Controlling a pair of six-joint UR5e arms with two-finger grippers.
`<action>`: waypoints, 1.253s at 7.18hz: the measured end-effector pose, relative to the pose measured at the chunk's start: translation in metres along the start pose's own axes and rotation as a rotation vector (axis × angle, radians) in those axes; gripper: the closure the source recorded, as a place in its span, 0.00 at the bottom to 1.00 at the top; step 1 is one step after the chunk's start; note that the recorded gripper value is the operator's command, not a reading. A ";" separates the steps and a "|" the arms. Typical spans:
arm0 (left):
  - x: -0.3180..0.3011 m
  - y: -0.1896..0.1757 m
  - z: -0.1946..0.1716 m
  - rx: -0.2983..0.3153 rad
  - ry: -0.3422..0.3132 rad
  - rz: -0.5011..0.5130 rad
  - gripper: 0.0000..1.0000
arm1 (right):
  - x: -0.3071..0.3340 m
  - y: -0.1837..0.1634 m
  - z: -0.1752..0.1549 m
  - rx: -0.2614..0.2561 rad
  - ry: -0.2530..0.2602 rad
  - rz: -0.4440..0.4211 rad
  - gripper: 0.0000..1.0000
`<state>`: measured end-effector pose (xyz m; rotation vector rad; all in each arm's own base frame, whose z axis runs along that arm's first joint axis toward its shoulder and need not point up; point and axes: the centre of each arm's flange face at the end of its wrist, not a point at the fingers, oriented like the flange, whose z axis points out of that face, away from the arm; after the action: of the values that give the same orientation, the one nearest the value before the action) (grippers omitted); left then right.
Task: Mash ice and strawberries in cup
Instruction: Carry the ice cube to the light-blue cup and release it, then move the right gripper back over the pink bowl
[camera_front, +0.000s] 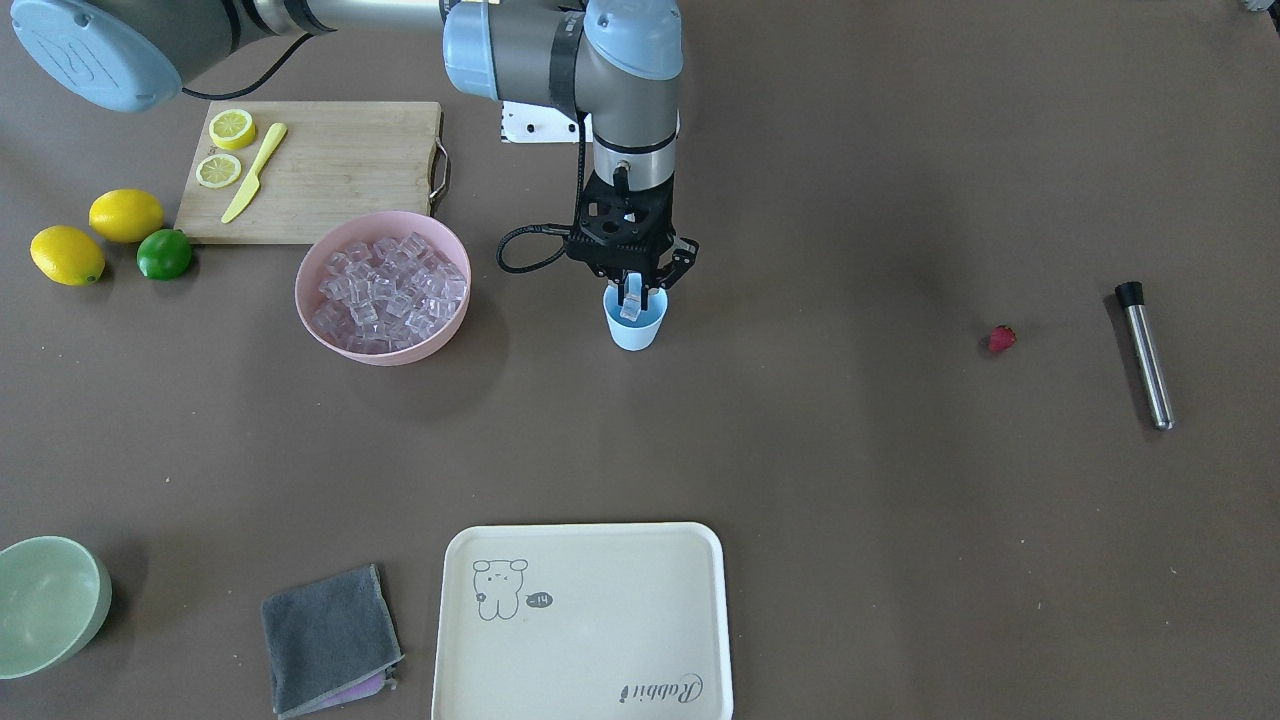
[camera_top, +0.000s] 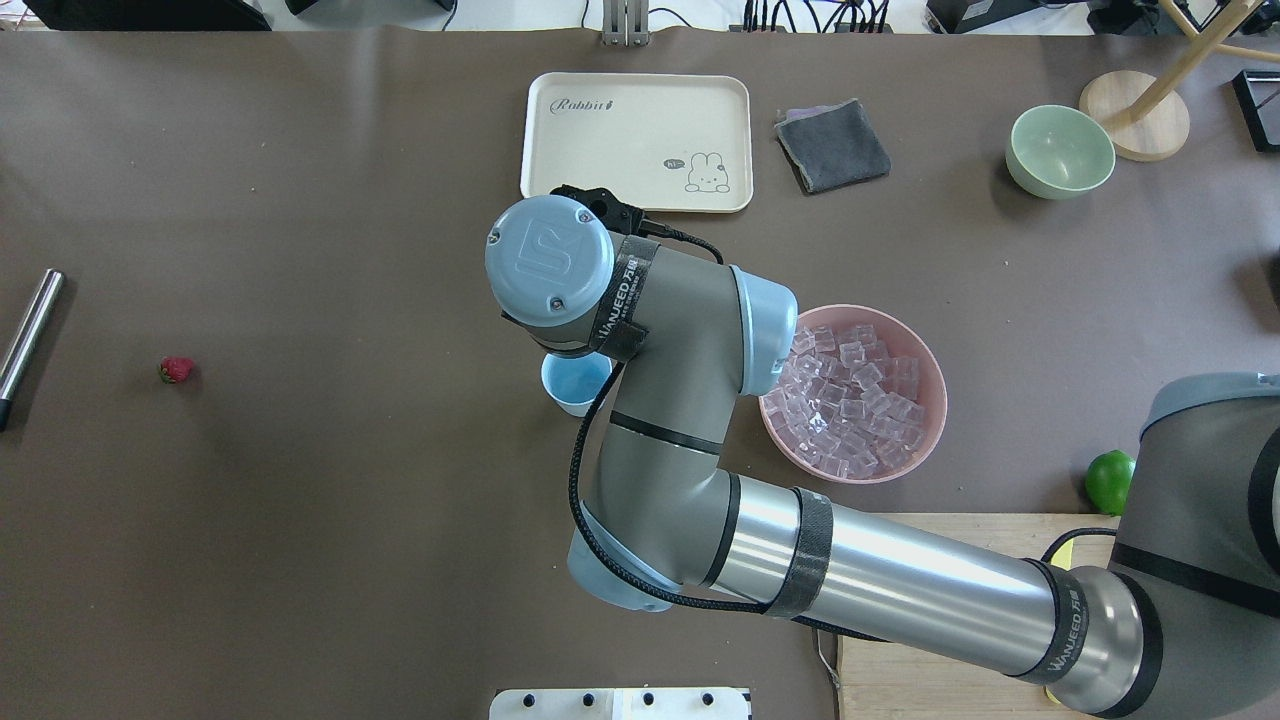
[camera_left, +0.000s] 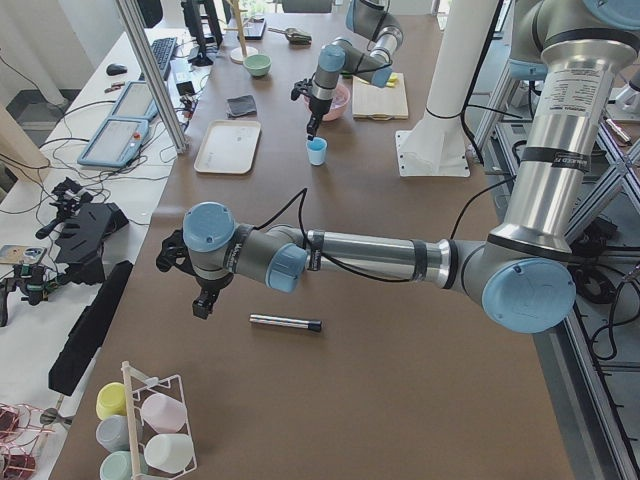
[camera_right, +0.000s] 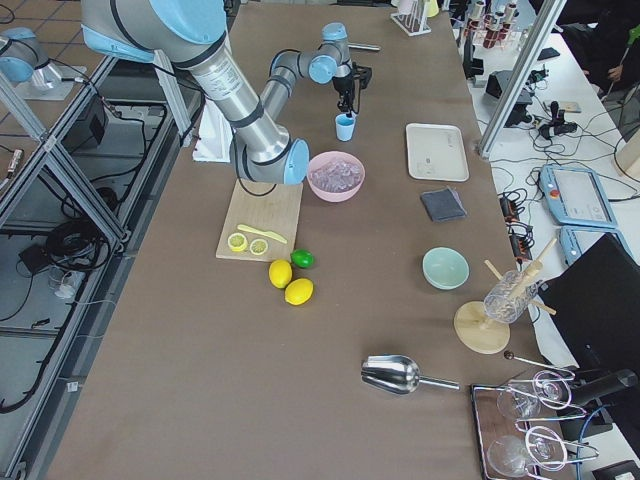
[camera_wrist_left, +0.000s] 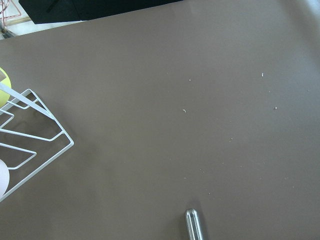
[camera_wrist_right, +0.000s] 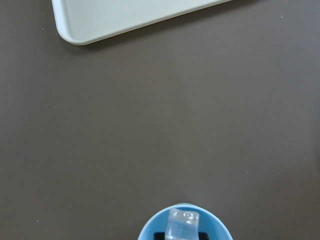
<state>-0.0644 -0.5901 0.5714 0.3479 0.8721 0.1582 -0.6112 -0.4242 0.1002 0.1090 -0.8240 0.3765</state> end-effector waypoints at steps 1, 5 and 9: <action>0.000 0.000 0.000 0.000 0.000 0.000 0.01 | 0.001 0.003 0.000 -0.003 -0.002 -0.004 0.16; 0.001 -0.001 -0.002 0.004 0.000 0.004 0.01 | 0.020 0.008 0.008 -0.010 0.010 -0.016 0.09; 0.008 0.000 -0.008 0.016 0.001 0.015 0.01 | 0.153 -0.002 -0.014 -0.011 0.031 -0.145 0.09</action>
<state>-0.0655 -0.5857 0.5614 0.3689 0.8722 0.1650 -0.5069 -0.3792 0.2031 0.1509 -0.7824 0.2363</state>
